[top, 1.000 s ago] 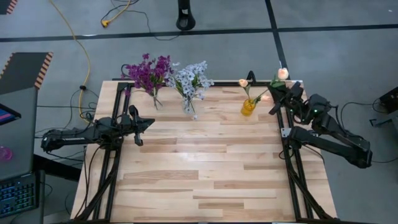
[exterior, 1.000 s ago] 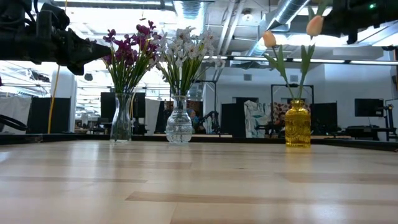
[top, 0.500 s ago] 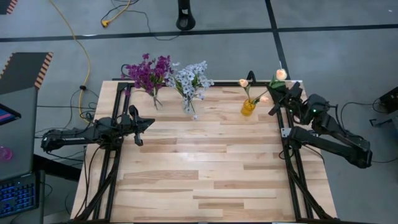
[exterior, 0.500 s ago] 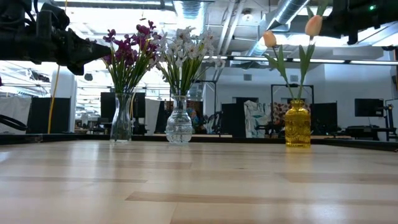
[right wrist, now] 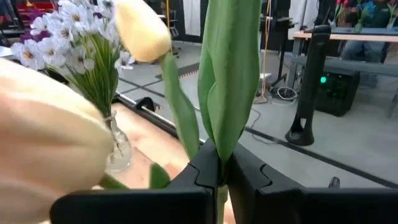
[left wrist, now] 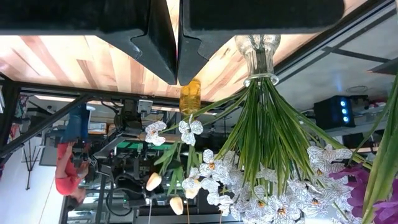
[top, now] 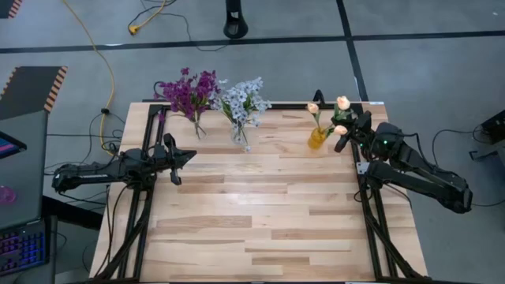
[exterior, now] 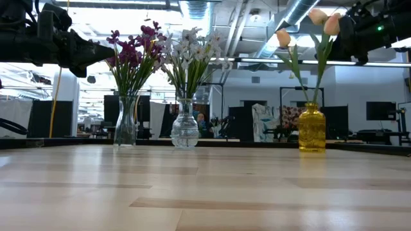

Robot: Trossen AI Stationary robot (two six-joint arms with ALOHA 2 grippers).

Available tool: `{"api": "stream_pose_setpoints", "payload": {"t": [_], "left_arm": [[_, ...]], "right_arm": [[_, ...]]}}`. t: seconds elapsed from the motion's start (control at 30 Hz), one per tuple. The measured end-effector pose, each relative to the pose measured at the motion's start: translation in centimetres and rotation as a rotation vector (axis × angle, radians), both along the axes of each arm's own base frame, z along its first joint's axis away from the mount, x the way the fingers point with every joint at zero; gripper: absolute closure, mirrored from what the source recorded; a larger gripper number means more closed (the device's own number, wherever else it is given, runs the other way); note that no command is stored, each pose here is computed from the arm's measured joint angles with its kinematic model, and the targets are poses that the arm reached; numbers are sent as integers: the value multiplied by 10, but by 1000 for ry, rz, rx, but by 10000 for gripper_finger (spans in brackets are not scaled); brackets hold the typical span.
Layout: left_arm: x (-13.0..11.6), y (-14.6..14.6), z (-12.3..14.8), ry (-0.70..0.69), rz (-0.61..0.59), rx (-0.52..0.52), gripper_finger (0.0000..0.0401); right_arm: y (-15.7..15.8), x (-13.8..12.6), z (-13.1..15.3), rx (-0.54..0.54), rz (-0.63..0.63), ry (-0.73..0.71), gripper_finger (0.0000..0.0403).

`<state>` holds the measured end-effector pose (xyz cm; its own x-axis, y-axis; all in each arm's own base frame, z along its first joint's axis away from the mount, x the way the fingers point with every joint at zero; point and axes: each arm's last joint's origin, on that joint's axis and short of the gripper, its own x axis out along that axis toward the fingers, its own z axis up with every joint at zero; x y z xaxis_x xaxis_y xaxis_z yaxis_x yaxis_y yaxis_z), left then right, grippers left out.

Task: Sort flowers into vase by color
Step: Put the tulip into the yellow vase

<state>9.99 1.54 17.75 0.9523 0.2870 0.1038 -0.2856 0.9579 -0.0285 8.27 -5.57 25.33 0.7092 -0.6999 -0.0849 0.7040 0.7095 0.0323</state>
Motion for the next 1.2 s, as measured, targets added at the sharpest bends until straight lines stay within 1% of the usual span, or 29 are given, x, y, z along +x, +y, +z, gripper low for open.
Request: {"api": "stream_pose_setpoints", "payload": {"t": [0.13,0.47,0.57,0.63,0.7,0.9,1.0,1.1,1.2], "left_arm": [[0,0,0,0,0,0,401],[0,0,0,1,1,4,401],[0,0,0,1,1,4,401],[0,0,0,1,1,4,401],[0,0,0,1,0,4,401],[0,0,0,1,1,4,401],[0,0,0,1,1,4,401],[0,0,0,1,0,3,401],[0,0,0,1,1,3,401]], "right_arm": [[0,0,0,2,0,1,346],[0,0,0,0,0,-1,342],[0,0,0,-2,0,1,333],[0,0,0,-2,0,1,319],[0,0,0,-2,0,0,297],[0,0,1,-4,-8,-2,208],[1,-2,8,-13,-10,-17,175],[3,-6,20,-21,-10,-31,159],[6,-12,33,-7,-10,-8,157]]}}
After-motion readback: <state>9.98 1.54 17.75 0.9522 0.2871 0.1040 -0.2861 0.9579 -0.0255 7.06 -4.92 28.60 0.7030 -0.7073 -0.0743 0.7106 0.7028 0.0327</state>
